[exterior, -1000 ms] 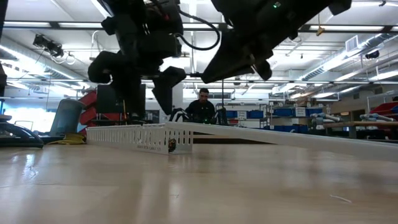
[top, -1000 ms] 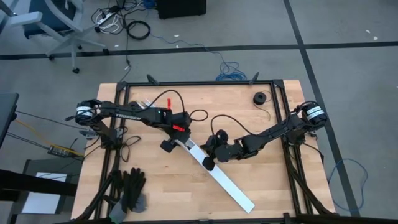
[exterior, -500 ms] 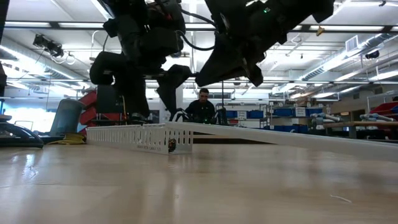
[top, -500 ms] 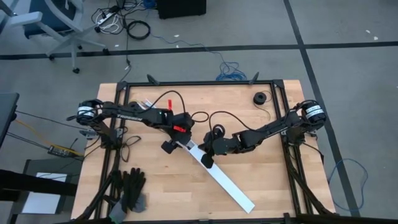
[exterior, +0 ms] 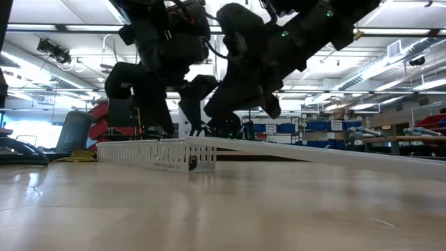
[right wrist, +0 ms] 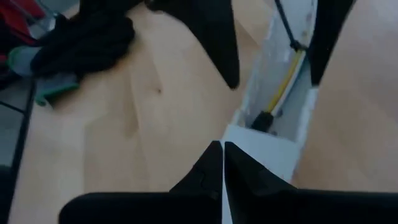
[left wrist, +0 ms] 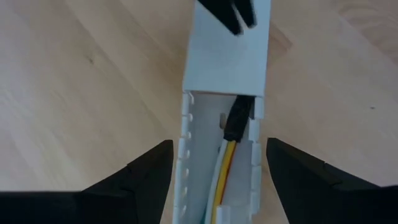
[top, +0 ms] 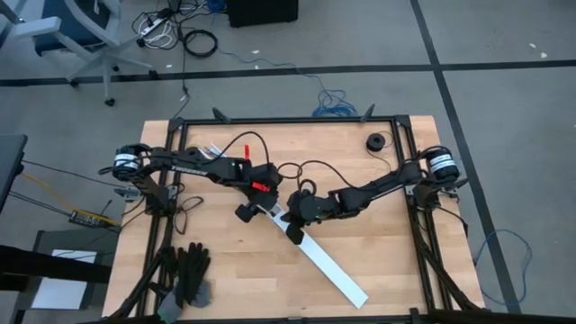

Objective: Ziptie cables
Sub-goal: Close the white cable duct

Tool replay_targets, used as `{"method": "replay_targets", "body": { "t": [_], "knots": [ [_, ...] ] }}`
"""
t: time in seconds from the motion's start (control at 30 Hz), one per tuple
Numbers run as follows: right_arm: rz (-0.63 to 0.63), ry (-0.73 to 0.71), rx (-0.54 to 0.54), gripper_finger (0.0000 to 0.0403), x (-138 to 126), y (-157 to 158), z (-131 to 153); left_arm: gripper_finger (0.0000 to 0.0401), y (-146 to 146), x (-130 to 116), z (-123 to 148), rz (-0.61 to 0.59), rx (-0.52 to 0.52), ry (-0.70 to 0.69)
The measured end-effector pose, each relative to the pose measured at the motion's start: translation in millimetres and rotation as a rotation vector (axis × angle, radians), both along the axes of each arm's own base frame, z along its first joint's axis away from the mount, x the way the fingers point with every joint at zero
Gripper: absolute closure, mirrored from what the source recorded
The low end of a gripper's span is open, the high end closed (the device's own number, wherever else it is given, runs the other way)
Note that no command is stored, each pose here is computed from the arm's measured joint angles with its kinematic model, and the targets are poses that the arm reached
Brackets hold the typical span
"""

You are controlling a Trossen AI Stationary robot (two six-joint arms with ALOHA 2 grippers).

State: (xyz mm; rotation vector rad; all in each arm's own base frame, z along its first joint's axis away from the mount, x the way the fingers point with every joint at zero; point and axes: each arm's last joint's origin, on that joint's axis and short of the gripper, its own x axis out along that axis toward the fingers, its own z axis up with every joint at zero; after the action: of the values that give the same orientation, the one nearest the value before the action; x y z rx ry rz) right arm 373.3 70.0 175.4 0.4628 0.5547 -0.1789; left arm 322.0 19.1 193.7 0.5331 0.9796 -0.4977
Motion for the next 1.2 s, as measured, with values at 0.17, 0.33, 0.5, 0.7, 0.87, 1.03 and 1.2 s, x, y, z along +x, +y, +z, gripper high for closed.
{"method": "replay_targets", "body": {
  "t": [0.17, 0.33, 0.5, 0.7, 0.87, 1.03, 1.2],
  "knots": [
    [-0.011, 0.001, -0.011, 0.0403, -0.1, -0.5, -0.3, 0.0167, 0.1, 0.4, -4.4, 0.002, -0.003, 0.026],
    [-0.004, 0.015, 0.004, 0.0403, -0.8, -0.2, -1.4, 0.0167, 0.1, 1.6, -12.7, 0.003, -0.006, 0.060],
    [-0.001, 0.016, 0.007, 0.0403, -0.9, 0.0, -1.4, 0.0167, 0.2, 3.1, -13.6, 0.004, -0.006, 0.052],
    [0.005, 0.016, 0.011, 0.0403, -0.8, 0.2, -1.4, 0.0167, 0.5, 4.4, -13.0, 0.004, 0.001, 0.038],
    [0.005, 0.017, 0.011, 0.0403, -0.9, 0.2, -1.5, 0.0167, 0.8, 4.4, -13.0, 0.009, 0.010, 0.038],
    [0.006, 0.017, 0.010, 0.0402, -0.9, 0.2, -1.4, 0.0167, 1.3, 6.6, -12.0, 0.012, 0.018, 0.013],
    [0.006, 0.017, 0.010, 0.0402, -0.9, 0.2, -1.3, 0.0167, 1.9, 7.3, -11.8, 0.023, 0.043, 0.007]
  ]
}}
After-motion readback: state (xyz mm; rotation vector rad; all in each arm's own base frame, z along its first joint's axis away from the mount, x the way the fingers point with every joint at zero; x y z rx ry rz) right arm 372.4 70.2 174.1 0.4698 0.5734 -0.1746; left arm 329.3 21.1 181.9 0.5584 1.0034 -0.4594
